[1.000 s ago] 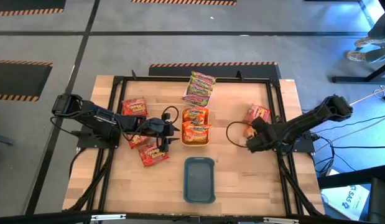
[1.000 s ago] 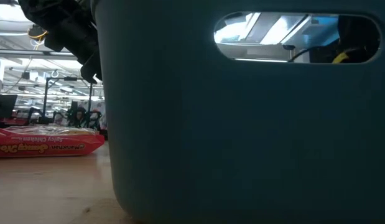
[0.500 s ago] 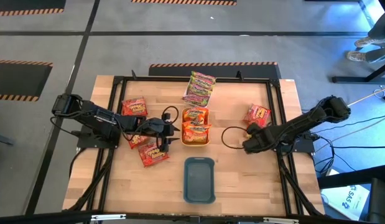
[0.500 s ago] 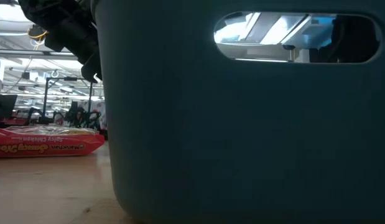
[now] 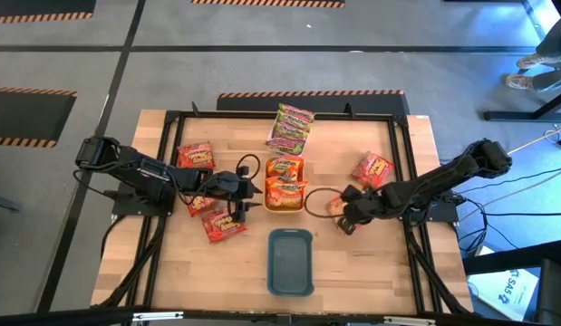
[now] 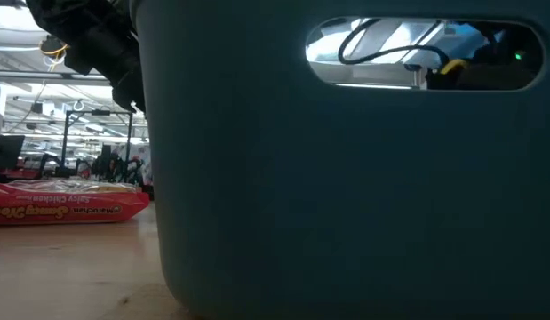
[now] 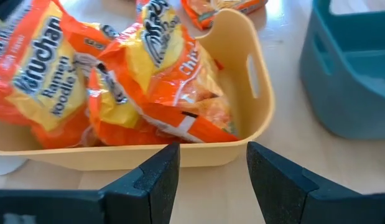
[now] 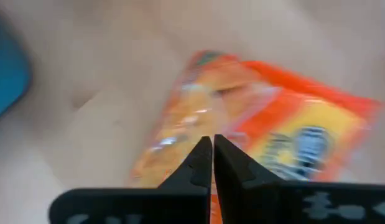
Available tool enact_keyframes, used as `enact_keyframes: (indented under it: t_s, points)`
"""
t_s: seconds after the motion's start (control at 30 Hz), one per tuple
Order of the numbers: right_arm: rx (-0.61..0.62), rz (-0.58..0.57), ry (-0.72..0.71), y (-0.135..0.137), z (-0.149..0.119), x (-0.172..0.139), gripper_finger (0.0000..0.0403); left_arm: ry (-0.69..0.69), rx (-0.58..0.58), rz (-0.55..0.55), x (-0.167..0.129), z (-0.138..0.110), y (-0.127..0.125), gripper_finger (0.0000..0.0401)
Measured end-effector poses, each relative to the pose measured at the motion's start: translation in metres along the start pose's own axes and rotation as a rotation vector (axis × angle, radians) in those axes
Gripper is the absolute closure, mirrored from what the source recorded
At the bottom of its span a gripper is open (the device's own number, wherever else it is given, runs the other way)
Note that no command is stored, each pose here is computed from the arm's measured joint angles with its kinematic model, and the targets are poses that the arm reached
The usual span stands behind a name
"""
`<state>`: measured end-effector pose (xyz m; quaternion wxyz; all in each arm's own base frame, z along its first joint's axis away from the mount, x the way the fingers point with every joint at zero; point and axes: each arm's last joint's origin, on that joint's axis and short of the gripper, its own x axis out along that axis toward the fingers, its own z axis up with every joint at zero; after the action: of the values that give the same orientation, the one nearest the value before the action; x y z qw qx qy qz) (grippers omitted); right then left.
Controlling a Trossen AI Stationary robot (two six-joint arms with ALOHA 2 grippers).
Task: Sort Maruchan noodles
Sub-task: Put the yellow noodle pack into the yellow bin
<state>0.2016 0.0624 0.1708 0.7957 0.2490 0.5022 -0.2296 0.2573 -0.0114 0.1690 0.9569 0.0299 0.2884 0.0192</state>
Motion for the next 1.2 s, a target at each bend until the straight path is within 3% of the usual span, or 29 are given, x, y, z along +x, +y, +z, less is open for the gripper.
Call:
enact_keyframes:
  t_s: [0.2,0.3,0.6,0.73,0.9,1.2]
  points:
    - [0.092,-0.084,0.022,-0.018,0.001,-0.027,0.0397,-0.001,-0.047,-0.041,0.000,0.000,-0.001,0.0218]
    - [0.136,-0.116,0.093,-0.034,-0.004,-0.029,0.0366,-0.001,-0.080,-0.043,0.000,0.000,-0.001,0.0218]
    - [0.262,0.040,0.170,-0.062,-0.014,-0.001,0.0157,0.000,-0.096,-0.062,-0.001,0.000,-0.008,0.0218]
    - [0.321,0.124,0.186,-0.070,-0.015,0.013,0.0098,0.001,-0.092,-0.068,-0.001,0.000,-0.010,0.0218]
    - [0.349,0.230,0.173,-0.073,-0.017,0.023,0.0083,0.006,-0.092,-0.068,-0.001,0.000,-0.010,0.0218]
    - [0.319,0.343,0.136,-0.066,-0.011,0.024,0.0120,0.006,-0.075,-0.067,-0.001,0.000,-0.010,0.0218]
